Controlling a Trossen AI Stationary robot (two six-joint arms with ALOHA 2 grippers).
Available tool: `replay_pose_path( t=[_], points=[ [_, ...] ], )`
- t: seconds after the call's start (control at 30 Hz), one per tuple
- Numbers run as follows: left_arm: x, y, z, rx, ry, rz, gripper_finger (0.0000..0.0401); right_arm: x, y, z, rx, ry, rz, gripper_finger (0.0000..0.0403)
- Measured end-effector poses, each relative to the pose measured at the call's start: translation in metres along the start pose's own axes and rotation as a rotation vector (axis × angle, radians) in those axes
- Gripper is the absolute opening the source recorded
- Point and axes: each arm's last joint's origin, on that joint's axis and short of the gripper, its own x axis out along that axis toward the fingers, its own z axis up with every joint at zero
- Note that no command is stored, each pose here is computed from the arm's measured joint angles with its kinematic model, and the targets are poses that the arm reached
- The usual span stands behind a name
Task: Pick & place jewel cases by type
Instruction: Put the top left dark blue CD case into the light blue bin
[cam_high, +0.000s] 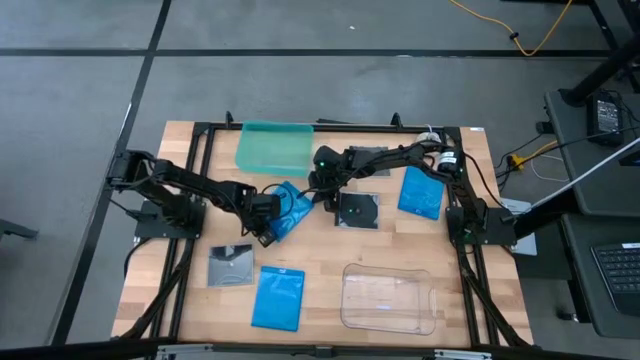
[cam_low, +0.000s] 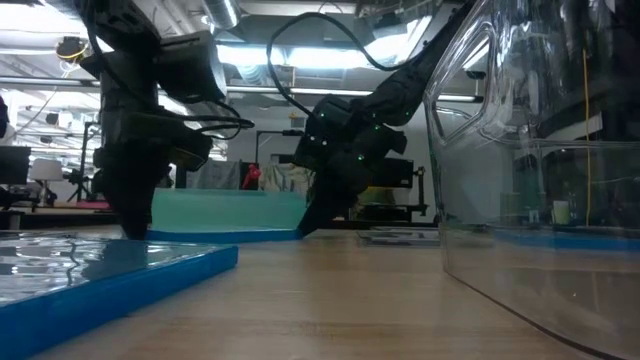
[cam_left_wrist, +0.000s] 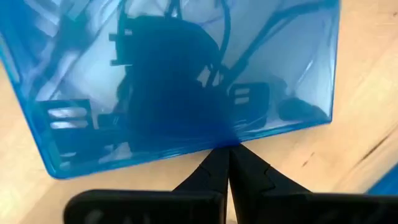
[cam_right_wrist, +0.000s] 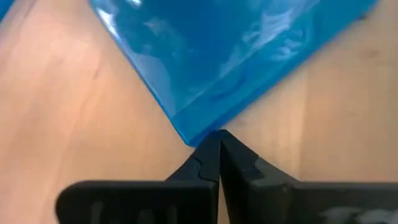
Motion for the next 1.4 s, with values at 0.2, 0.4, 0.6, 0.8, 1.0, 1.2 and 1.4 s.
replay_pose_path(
  t=[0.2,0.4,0.6,0.8,1.0,1.2,1.4],
  points=[
    [-0.002,0.01,0.006,0.015,-0.003,0.023,0.0002,0.005,0.014,-0.003,-0.013,0.043,0.095,0.0008],
    [-0.004,0.018,0.012,0.02,-0.02,0.045,0.0003,0.011,0.029,-0.004,-0.061,0.058,0.2,0.0008],
    [-0.014,0.033,0.025,-0.021,-0.223,0.214,0.0001,0.022,0.05,0.001,-0.161,0.041,0.284,0.0008],
    [-0.033,0.041,0.039,-0.066,-0.395,0.195,0.0002,0.027,0.058,0.005,-0.24,0.001,0.296,0.0008],
    [-0.052,0.036,0.035,-0.078,-0.456,0.092,0.0003,0.026,0.058,0.006,-0.258,-0.003,0.303,0.0008],
    [-0.069,0.02,0.027,-0.061,-0.534,-0.031,0.0001,0.013,0.063,0.012,-0.355,-0.002,0.264,0.0008],
    [-0.075,-0.002,0.022,0.012,-0.577,-0.17,0.0002,-0.009,0.062,0.023,-0.476,0.006,0.136,0.0008]
  ],
)
